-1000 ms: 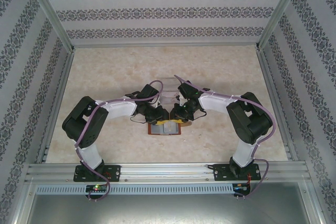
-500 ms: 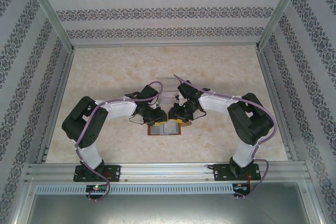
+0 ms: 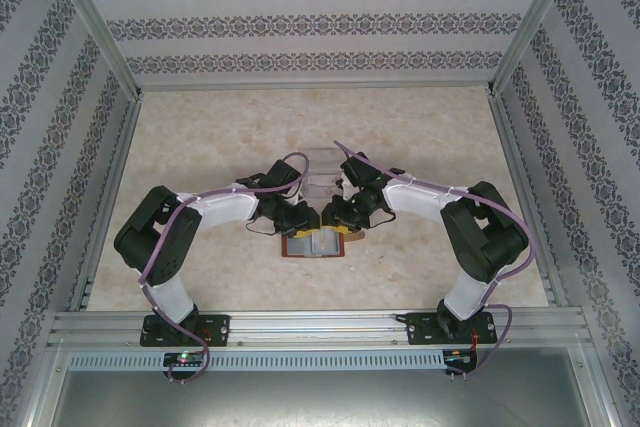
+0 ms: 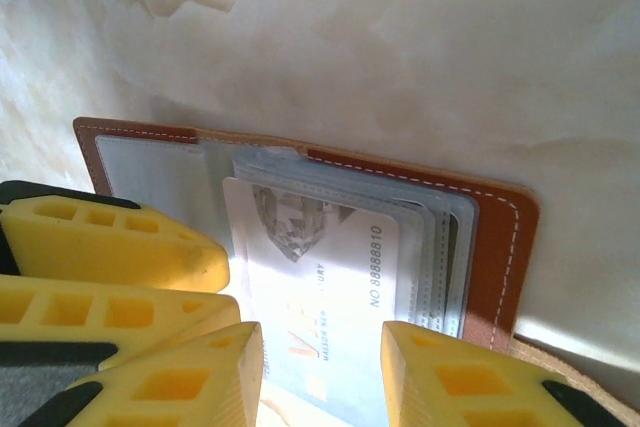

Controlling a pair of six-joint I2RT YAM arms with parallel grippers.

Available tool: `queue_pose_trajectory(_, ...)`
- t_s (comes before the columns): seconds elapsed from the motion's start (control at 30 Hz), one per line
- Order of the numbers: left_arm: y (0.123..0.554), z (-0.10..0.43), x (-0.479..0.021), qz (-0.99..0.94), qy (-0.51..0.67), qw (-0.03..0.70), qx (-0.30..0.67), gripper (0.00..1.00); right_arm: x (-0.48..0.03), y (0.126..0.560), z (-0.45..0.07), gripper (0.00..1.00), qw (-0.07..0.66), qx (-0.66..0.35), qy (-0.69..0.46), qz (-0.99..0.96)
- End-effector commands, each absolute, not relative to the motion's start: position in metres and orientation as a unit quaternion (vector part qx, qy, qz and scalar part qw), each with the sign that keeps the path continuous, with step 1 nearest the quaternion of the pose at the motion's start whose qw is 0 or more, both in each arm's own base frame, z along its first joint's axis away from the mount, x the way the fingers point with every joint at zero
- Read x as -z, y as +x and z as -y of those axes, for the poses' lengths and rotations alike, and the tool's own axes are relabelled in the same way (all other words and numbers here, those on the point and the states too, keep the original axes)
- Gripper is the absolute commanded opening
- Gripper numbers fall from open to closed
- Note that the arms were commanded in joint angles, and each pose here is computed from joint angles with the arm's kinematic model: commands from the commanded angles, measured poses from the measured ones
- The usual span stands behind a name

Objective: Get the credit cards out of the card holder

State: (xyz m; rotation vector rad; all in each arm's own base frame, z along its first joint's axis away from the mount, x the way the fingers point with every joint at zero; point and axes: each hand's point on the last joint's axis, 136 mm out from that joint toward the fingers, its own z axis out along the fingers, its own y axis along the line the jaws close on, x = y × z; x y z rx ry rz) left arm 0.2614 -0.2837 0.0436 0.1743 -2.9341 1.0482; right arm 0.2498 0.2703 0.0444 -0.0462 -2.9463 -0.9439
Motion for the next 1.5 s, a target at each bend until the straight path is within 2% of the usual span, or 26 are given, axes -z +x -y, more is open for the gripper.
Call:
queue_pose_trajectory(0.0, 0.267, 0.295, -0.053, 0.928, 0.055, 0.01, -0.368, 0.31, -0.035, 0.244, -0.268, 0.38, 0.037, 0.296, -0.023, 0.954)
queue_pose_trajectory(0.43, 0.262, 0.294, -0.036, 0.93, 0.061, 0.03, -0.361, 0.31, -0.025, 0.244, -0.273, 0.37, 0.048, 0.298, -0.022, 0.953)
queue_pose_trajectory(0.6, 0.265, 0.292, -0.046, 0.93, 0.062, 0.012, -0.361, 0.31, -0.023, 0.243, -0.273, 0.35, 0.051, 0.3, -0.023, 0.952)
queue_pose_trajectory(0.83, 0.266, 0.274, -0.052, 0.947, 0.059, -0.016, -0.314, 0.31, -0.021, 0.242, -0.272, 0.31, 0.053, 0.297, -0.024, 0.953)
queue_pose_trajectory(1.0, 0.267, 0.275, -0.057, 0.945, 0.06, -0.022, -0.32, 0.3, -0.018, 0.24, -0.268, 0.31, 0.055, 0.287, -0.026, 0.956)
queue_pose_trajectory(1.2, 0.269, 0.292, -0.064, 0.927, 0.063, -0.009, -0.37, 0.27, -0.017, 0.239, -0.267, 0.31, 0.055, 0.285, -0.027, 0.957)
queue_pose_trajectory(1.47, 0.263, 0.265, -0.052, 0.954, 0.069, -0.012, -0.29, 0.27, -0.018, 0.239, -0.266, 0.31, 0.055, 0.285, -0.026, 0.957)
